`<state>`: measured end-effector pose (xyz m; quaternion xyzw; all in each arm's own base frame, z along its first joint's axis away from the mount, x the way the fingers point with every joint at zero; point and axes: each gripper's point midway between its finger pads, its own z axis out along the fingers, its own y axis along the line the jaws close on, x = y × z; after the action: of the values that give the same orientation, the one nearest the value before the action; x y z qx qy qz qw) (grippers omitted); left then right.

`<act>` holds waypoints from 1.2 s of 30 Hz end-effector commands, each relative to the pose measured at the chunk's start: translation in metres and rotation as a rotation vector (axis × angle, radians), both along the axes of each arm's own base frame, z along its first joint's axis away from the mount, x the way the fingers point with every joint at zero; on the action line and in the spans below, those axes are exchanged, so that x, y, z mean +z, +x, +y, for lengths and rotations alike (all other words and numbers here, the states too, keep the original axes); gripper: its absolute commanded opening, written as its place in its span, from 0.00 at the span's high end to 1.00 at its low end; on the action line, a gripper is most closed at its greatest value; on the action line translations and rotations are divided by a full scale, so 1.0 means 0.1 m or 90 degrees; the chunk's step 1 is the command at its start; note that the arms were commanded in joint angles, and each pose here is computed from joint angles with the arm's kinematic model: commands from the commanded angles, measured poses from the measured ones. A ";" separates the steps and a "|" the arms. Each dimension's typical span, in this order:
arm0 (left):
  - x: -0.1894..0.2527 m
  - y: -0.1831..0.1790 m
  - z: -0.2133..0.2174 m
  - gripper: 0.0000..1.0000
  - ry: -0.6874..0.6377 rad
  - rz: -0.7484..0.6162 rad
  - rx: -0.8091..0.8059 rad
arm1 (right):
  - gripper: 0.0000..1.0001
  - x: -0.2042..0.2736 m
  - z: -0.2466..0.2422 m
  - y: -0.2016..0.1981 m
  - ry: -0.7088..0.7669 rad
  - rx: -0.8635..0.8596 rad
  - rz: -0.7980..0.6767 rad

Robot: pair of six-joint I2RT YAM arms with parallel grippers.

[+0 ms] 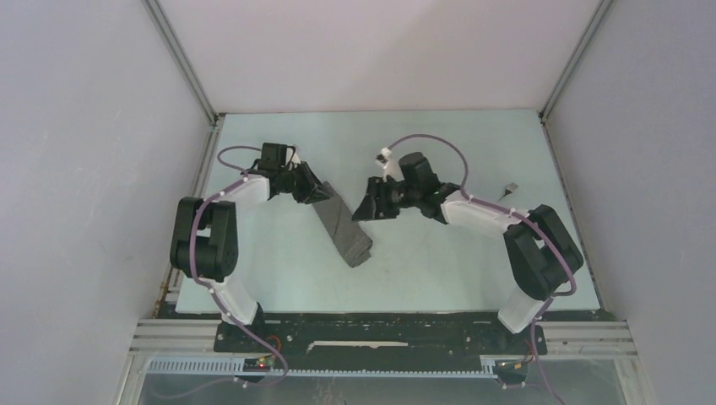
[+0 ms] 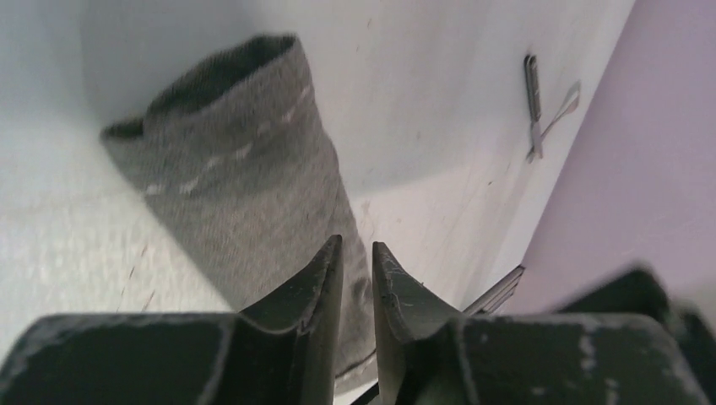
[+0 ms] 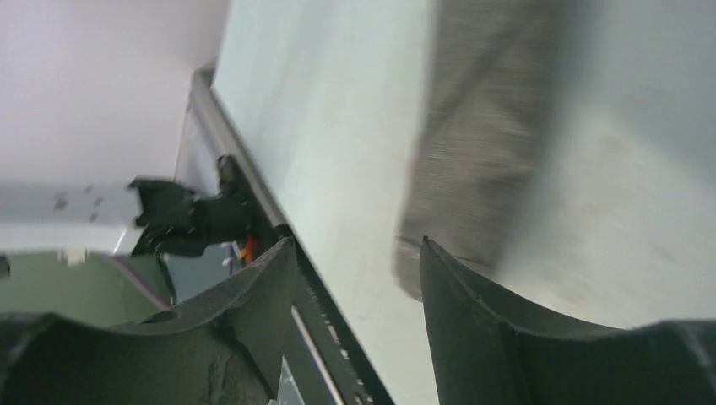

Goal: Fold the napkin into a case and place the utensils inside
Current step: Turn over the smaller rectangle-folded napkin at the center of the board, then smooth out the smaller rectangle-folded napkin at the center of the board.

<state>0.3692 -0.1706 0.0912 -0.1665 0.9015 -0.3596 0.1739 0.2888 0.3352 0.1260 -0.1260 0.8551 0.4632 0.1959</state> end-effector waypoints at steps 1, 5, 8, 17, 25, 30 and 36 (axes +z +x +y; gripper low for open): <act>0.32 0.44 -0.21 0.76 -0.104 -0.080 0.017 | 0.38 0.13 0.51 -0.40 0.058 0.110 -0.021; 0.08 0.61 -0.12 0.77 -0.076 -0.068 0.040 | 0.43 -0.07 0.70 -0.52 0.081 0.138 0.016; -0.39 0.59 0.02 0.78 -0.047 0.011 0.075 | 0.43 -0.31 0.61 -0.62 0.070 0.125 0.039; -0.77 0.46 0.20 0.77 0.024 0.082 0.065 | 0.42 -0.55 0.48 -1.08 0.006 0.121 0.037; -0.07 0.62 0.09 0.65 0.033 -0.016 0.002 | 0.37 0.00 0.47 -0.53 0.087 0.086 0.009; 0.01 0.58 0.01 0.62 0.003 -0.014 -0.007 | 0.37 -0.15 0.56 -0.34 0.157 0.083 0.059; -0.59 0.53 0.16 0.62 0.031 0.072 0.034 | 0.39 -0.85 0.38 -0.54 0.158 0.038 0.146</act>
<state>0.4264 -0.1648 0.0640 -0.1842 0.9054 -0.3473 0.1602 0.2515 0.3760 0.0620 -0.0966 0.8168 0.5552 0.1234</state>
